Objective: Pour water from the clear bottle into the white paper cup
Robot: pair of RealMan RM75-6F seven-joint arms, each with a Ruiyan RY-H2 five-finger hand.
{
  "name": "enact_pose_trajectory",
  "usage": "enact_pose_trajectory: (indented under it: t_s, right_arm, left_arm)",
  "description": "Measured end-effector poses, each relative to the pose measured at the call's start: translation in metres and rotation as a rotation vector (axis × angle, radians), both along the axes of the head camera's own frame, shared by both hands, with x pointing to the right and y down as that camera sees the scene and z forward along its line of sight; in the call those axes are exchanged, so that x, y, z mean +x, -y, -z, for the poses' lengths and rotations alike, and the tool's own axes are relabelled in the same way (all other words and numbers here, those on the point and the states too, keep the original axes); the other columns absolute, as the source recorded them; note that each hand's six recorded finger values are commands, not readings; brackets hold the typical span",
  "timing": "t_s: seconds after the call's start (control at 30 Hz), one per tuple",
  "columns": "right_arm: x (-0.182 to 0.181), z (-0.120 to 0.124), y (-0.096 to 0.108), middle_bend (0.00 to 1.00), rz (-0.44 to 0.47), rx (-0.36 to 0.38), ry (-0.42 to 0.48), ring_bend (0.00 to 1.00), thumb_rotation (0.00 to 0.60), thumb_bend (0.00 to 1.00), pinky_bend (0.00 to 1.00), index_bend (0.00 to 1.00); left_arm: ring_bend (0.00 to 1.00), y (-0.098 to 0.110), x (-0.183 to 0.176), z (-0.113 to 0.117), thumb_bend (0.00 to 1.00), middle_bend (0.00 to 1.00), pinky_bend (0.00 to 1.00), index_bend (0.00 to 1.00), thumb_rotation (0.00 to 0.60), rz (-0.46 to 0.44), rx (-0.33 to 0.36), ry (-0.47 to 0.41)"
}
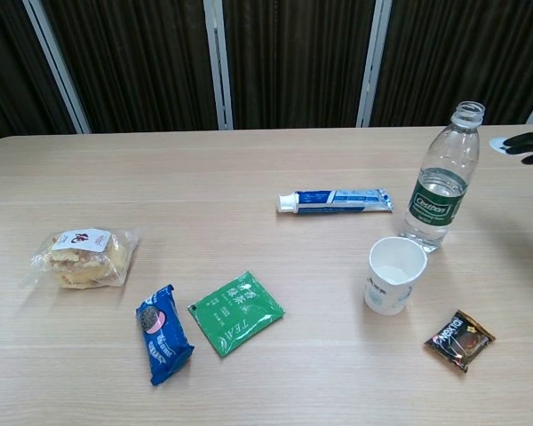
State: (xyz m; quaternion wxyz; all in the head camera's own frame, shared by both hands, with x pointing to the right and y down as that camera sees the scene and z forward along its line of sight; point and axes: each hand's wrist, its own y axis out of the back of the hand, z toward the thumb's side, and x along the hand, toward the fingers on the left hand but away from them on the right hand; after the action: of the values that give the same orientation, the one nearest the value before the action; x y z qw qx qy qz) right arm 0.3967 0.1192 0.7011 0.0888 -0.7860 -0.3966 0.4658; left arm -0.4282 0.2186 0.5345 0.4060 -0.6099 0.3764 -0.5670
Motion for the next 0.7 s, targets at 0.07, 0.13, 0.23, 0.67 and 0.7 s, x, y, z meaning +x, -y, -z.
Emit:
enact_pose_trajectory:
  t_s: [0.07,0.13,0.23,0.67,0.7]
  right_arm:
    - [-0.007,-0.008,0.001,0.00,0.007,-0.015,0.007,0.00,0.600,0.00,0.00,0.00]
    - [-0.014,-0.014,0.001,0.00,0.015,-0.027,0.011,0.00,0.600,0.00,0.00,0.00]
    - [-0.027,-0.023,0.000,0.00,0.011,-0.041,0.036,0.00,0.600,0.00,0.00,0.00]
    - [-0.059,-0.047,0.018,0.00,-0.072,-0.047,0.088,0.00,0.600,0.00,0.00,0.00]
    - [-0.061,-0.049,0.020,0.00,-0.079,-0.046,0.087,0.00,0.600,0.00,0.00,0.00]
  left_arm:
    - [0.00,0.001,-0.001,-0.001,0.00,0.00,0.00,0.00,0.600,0.002,0.001,0.003]
    - [0.00,0.001,-0.002,-0.001,0.00,0.00,0.00,0.00,0.600,0.005,0.000,0.003]
    - [0.00,0.002,-0.005,-0.002,0.00,0.00,0.00,0.00,0.600,0.014,-0.008,0.007]
    - [0.00,0.006,-0.009,-0.009,0.00,0.00,0.00,0.00,0.600,0.022,-0.040,0.008]
    - [0.00,0.006,-0.009,-0.010,0.00,0.00,0.00,0.00,0.600,0.022,-0.040,0.010]
